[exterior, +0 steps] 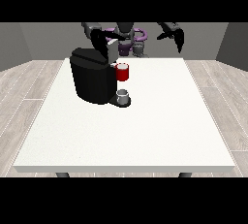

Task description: Insert the coffee pod into the coffee machine and close the lid

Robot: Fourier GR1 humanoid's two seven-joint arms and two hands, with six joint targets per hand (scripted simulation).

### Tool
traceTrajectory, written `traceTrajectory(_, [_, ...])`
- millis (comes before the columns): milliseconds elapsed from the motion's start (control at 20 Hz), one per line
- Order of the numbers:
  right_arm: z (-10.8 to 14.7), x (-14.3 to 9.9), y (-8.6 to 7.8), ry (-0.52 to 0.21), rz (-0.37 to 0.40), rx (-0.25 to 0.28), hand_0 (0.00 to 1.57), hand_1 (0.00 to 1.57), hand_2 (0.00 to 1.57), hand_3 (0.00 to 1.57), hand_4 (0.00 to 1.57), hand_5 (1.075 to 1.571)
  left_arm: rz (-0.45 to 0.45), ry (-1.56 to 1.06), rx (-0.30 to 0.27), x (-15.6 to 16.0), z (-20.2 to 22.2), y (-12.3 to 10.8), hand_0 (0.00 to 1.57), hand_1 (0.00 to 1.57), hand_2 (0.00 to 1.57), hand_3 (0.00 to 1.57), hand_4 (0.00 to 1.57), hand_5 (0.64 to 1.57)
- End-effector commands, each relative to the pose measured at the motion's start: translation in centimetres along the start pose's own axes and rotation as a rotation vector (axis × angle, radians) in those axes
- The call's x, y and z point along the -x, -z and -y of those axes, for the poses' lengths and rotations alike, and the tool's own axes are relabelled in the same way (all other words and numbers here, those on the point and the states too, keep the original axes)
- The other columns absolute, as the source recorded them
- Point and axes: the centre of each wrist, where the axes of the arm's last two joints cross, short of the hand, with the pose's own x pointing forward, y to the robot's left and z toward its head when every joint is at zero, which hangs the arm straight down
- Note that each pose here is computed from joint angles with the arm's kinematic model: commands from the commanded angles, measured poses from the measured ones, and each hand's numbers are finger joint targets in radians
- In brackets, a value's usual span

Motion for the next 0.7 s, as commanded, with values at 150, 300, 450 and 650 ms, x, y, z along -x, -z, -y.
traceTrajectory(150, [-3.1, -3.8, 1.1, -0.056, 0.093, -0.054, 0.00, 0.00, 0.00, 0.00, 0.00, 1.571, 0.017, 0.009, 0.017, 1.0, 0.7, -0.6, 0.00, 0.00, 0.00, 0.00, 0.38, 1.571])
traceTrajectory(300, [-2.3, -4.7, 1.1, -0.097, 0.141, -0.098, 0.00, 0.00, 0.00, 0.00, 0.00, 1.571, 0.055, 0.008, 0.014, -0.6, 0.2, 0.9, 0.00, 0.00, 0.00, 0.00, 0.36, 1.571])
traceTrajectory(450, [-3.3, -5.6, 1.2, -0.145, 0.150, -0.046, 0.00, 0.00, 0.00, 0.00, 0.10, 1.571, 0.045, 0.012, 0.081, -1.1, 2.2, 1.0, 0.00, 0.00, 0.00, 0.00, 0.36, 1.571])
traceTrajectory(650, [-2.4, -10.3, 1.5, -0.189, 0.195, -0.027, 0.00, 0.00, 0.00, 0.00, 0.22, 1.571, 0.082, 0.021, 0.098, -1.4, 1.4, 1.9, 0.00, 0.00, 0.00, 0.00, 0.33, 1.571])
